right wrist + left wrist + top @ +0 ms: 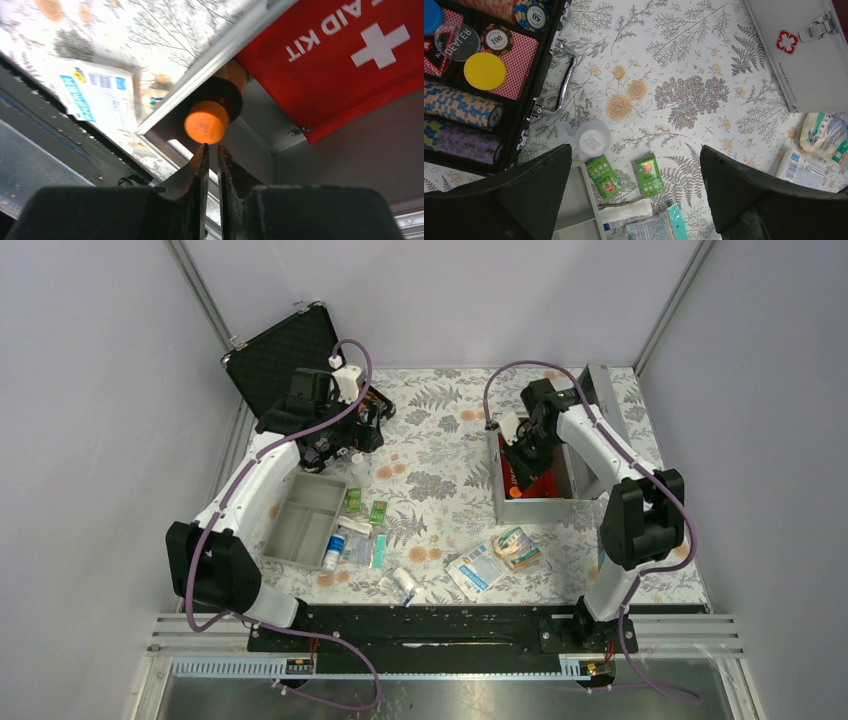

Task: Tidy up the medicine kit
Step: Move the medicine box to the center of the board, then adjust the pill bottle in the medicine box, then pick up the pill bottle at the center of the board.

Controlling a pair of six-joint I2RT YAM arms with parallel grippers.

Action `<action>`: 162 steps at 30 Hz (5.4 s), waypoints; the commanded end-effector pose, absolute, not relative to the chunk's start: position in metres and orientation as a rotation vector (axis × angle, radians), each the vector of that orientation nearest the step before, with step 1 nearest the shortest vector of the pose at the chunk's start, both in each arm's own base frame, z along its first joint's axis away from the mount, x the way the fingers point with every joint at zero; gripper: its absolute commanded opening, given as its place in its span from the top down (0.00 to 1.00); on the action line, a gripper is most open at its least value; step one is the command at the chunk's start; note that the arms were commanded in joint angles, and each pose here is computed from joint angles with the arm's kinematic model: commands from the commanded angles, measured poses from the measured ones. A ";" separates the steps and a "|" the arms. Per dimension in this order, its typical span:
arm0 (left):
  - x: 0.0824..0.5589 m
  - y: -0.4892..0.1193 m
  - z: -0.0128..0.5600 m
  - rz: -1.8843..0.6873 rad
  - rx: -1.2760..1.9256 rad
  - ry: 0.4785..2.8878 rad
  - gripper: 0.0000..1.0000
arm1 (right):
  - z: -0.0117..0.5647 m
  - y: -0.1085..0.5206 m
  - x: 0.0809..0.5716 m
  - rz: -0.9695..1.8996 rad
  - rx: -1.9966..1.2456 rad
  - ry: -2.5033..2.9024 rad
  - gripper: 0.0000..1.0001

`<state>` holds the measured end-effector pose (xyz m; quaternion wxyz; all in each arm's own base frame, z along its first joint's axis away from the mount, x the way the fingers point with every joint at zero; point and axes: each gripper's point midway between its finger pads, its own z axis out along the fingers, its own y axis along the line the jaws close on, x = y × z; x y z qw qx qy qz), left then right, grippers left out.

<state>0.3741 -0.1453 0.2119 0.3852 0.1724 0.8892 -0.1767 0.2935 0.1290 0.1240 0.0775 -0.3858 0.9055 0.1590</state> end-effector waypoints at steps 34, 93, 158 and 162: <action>0.377 -0.146 0.231 -0.459 0.434 2.190 0.01 | 0.118 0.124 0.296 0.612 -0.969 2.768 0.52; 0.381 -0.150 0.228 -0.492 0.413 2.207 0.01 | 0.079 0.028 0.311 -0.070 -0.825 2.998 0.57; 0.395 -0.109 0.113 -0.169 0.419 2.612 0.85 | 0.223 0.109 0.327 0.429 -0.716 2.470 0.49; 0.394 -0.110 0.123 -0.180 0.436 2.597 0.99 | 0.226 0.110 0.326 0.433 -0.725 2.458 0.49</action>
